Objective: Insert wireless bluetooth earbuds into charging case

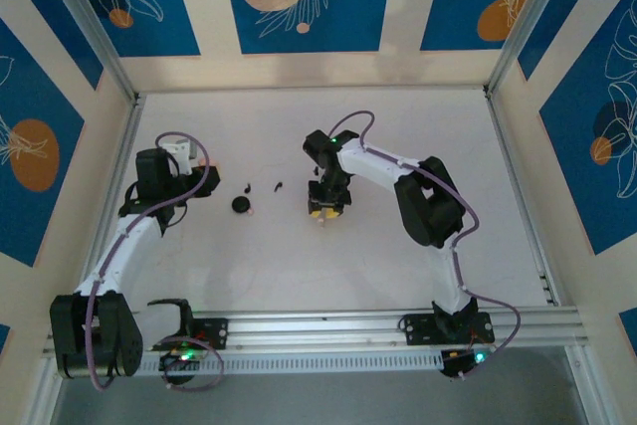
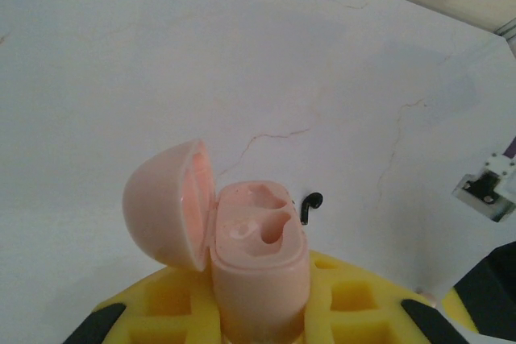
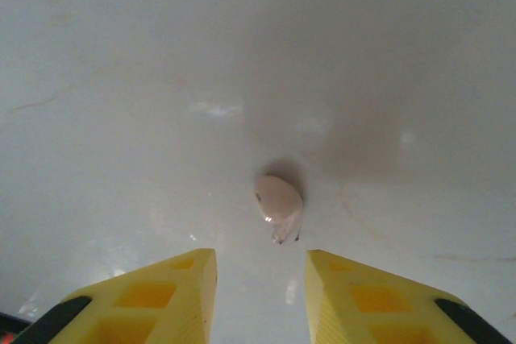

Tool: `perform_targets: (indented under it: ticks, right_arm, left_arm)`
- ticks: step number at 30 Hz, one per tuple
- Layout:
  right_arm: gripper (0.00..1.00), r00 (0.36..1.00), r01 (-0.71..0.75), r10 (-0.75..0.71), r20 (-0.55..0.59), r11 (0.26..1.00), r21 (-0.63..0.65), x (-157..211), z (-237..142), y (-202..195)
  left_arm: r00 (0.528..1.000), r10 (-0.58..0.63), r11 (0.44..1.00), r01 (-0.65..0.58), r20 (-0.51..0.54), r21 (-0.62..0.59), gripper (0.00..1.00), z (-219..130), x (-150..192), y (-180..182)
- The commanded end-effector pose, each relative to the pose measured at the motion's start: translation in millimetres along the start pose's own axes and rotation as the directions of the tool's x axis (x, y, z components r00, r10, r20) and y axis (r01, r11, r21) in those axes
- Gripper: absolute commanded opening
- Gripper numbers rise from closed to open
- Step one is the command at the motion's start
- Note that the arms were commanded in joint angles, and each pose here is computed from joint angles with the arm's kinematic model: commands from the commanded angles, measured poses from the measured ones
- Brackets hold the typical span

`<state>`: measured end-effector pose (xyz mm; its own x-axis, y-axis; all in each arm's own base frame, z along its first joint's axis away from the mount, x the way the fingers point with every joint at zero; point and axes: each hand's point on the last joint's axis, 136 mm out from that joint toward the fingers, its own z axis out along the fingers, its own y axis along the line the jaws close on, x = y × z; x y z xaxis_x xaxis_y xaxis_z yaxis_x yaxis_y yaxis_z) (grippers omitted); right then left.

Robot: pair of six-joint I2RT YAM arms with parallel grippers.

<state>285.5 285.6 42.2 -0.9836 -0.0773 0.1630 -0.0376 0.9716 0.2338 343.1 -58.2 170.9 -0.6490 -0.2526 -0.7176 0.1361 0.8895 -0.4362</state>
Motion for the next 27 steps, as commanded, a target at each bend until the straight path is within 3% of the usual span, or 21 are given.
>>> perform_targets:
  ticks: [1,20,27]
  right_arm:
    - [0.34,1.0,0.003,-0.003,-0.029,1.0,-0.002,1,5,4]
    - [0.28,0.999,0.016,-0.014,-0.047,0.998,0.06,-2,29,-4]
    - [0.22,0.999,0.036,-0.037,0.0,0.994,0.107,-6,33,-12]
  left_arm:
    - [1.0,0.021,1.0,-0.021,0.02,0.015,0.17,-5,-7,-5]
    - [1.0,0.021,1.0,-0.021,0.011,0.01,0.17,-4,-4,-3]
    - [1.0,0.023,1.0,-0.023,0.001,0.007,0.17,-2,0,-1]
